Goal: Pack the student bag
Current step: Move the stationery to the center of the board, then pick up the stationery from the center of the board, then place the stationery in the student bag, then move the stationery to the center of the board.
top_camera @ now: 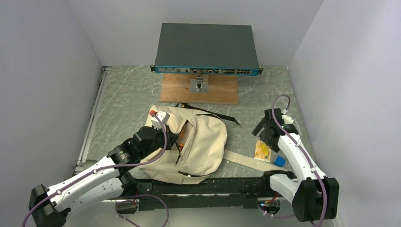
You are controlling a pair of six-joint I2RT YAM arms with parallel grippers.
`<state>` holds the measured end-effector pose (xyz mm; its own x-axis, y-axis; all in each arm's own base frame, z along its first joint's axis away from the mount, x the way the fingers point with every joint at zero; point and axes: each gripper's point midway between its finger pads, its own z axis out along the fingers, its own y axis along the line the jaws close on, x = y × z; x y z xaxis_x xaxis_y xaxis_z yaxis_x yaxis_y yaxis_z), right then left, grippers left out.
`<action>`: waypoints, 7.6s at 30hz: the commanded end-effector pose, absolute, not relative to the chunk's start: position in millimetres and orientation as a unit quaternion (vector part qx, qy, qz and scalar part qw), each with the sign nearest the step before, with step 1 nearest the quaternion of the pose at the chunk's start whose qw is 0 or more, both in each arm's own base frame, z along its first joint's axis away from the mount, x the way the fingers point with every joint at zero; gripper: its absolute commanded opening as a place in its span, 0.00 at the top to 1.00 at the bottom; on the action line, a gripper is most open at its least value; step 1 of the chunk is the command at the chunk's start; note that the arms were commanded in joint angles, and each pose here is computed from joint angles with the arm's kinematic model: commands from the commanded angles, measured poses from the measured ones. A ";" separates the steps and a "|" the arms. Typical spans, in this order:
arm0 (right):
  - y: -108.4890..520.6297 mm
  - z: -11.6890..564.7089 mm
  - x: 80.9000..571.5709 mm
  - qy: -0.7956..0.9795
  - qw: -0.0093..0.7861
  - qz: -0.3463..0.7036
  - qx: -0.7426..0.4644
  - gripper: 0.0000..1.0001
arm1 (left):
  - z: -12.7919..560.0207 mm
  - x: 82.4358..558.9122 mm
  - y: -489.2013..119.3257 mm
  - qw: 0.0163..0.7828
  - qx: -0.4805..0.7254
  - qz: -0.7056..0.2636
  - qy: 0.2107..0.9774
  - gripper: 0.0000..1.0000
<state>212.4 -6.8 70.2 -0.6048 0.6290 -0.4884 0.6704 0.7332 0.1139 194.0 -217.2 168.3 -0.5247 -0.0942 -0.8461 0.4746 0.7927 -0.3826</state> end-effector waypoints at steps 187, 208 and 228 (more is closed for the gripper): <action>-77.4 21.4 178.6 0.746 0.232 0.008 0.623 0.20 | 282.1 174.4 -222.7 0.547 0.159 -0.378 0.729 1.00; -1.1 31.3 266.3 0.915 0.215 -0.050 0.337 0.21 | 248.1 172.6 -239.2 0.507 0.147 -0.404 0.747 1.00; -50.5 30.6 275.2 0.892 0.227 -0.060 0.387 0.16 | 234.1 169.7 -247.5 0.491 0.155 -0.417 0.749 1.00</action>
<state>255.7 -48.3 17.4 -0.6042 0.6966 -0.3869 0.7354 0.6745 0.0658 178.3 -222.0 187.6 -0.5167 -0.0616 -0.8539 0.5481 0.7425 -0.3852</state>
